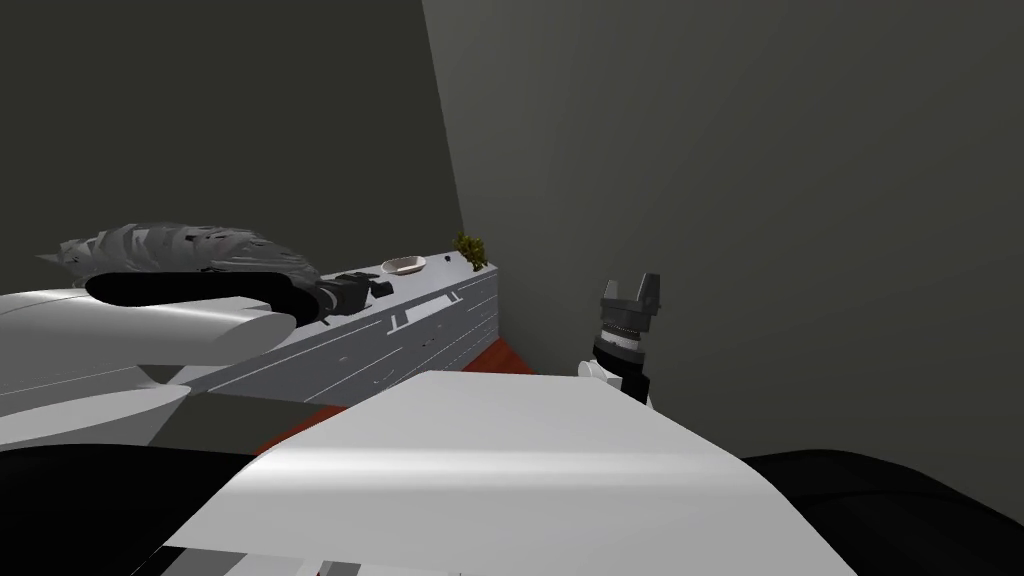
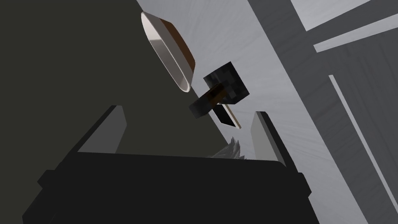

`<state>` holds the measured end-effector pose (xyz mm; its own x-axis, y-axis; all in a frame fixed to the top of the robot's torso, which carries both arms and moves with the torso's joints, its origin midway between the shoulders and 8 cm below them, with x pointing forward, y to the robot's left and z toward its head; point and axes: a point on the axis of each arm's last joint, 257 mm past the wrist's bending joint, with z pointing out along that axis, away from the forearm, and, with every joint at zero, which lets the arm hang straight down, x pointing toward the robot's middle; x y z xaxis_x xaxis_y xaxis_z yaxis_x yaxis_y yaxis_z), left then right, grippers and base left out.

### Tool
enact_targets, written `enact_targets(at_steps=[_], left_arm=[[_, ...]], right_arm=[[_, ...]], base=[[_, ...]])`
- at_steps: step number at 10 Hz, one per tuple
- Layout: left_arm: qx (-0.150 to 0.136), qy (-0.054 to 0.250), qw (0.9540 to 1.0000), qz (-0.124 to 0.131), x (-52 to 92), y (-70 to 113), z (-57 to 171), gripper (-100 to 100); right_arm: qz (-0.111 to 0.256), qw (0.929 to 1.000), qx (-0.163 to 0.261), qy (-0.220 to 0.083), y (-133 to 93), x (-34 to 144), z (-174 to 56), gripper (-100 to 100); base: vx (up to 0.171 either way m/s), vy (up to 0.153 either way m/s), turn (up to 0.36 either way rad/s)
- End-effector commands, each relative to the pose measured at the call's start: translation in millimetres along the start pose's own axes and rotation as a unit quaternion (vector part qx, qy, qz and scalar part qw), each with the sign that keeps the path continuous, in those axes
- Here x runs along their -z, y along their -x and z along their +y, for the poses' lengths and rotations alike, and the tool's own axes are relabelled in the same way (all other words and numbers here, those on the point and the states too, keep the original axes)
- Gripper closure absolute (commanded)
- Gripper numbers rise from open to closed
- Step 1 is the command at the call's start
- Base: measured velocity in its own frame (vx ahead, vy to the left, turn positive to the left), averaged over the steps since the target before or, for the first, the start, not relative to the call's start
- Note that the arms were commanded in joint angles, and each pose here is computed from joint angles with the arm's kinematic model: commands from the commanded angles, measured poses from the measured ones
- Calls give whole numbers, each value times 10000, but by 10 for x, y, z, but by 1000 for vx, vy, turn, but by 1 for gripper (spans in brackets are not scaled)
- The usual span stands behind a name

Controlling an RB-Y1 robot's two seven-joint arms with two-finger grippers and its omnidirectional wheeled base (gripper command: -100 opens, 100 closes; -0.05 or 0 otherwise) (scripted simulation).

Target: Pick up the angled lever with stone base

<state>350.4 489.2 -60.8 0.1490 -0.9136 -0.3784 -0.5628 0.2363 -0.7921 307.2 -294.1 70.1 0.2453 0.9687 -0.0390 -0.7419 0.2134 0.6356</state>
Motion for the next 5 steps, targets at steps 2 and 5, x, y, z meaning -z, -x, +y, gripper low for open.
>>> enact_targets(at_steps=[2,5], left_arm=[[-74,276,9996,-14,48,47,74,-100],[-143,557,9983,-31,99,87,161,-100]], right_arm=[[0,10000,0,0,0,0,0,0],[0,10000,0,0,0,0,0,0]], base=[[59,14,-64],[47,8,-33]])
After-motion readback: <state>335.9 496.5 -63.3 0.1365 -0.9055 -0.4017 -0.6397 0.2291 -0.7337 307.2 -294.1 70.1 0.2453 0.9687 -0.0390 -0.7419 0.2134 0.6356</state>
